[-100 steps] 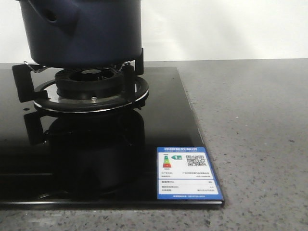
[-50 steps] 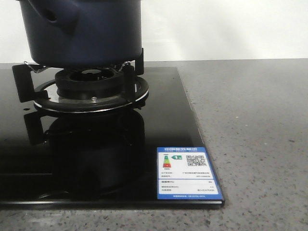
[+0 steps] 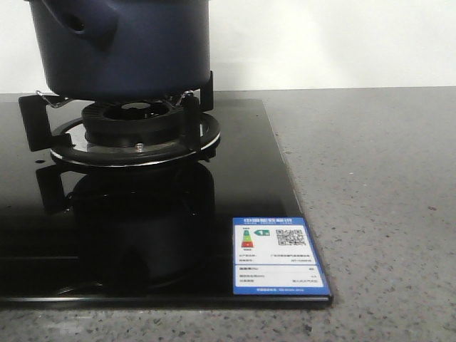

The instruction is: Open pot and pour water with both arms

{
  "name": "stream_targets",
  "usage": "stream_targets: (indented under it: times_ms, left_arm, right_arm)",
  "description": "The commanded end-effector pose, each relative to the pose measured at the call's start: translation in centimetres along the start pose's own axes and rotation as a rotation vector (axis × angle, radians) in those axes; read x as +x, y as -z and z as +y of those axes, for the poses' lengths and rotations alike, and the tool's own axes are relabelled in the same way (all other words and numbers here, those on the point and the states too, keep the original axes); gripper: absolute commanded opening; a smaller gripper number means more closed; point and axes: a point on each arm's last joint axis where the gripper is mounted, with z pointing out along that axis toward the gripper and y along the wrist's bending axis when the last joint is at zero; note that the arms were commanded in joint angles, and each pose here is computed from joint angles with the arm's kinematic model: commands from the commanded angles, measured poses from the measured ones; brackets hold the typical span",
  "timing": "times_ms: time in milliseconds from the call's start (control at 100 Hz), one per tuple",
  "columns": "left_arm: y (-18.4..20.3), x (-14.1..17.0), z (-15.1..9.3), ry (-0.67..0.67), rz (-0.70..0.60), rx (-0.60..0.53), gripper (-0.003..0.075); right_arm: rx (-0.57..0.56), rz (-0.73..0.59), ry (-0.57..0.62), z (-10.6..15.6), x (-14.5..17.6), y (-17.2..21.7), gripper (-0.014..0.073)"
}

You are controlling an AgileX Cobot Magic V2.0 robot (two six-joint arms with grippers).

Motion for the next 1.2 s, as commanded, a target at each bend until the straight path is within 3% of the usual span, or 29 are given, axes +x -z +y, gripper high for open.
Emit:
stream_targets:
  times_ms: [0,100,220,430,550,800,1190]
  left_arm:
    - [1.1,-3.0,0.4,0.004,-0.184,-0.034,0.0358]
    - [1.1,-3.0,0.4,0.004,-0.184,-0.034,0.0358]
    - [1.1,-3.0,0.4,0.004,-0.184,-0.034,0.0358]
    - [1.1,-3.0,0.4,0.004,-0.184,-0.034,0.0358]
    - [1.1,-3.0,0.4,0.004,-0.184,-0.034,0.0358]
    - [1.1,-3.0,0.4,0.004,-0.182,-0.034,0.0358]
    - [1.1,-3.0,0.4,0.004,-0.182,-0.034,0.0358]
  right_arm:
    - [0.018,-0.096,-0.232,-4.4,1.1,4.5,0.034]
    - [0.023,-0.162,-0.411,-6.0,4.3,7.2,0.034]
    - [0.045,-0.267,-0.543,-5.5,9.0,10.3,0.034]
    - [0.015,-0.425,-0.554,0.0,15.9,12.4,0.034]
    - [-0.013,-0.327,-0.634,2.6,19.0,11.2,0.034]
    - [-0.037,-0.197,-0.697,4.4,21.3,8.2,0.034]
    - [-0.13,-0.248,-0.919,4.4,23.2,0.9,0.034]
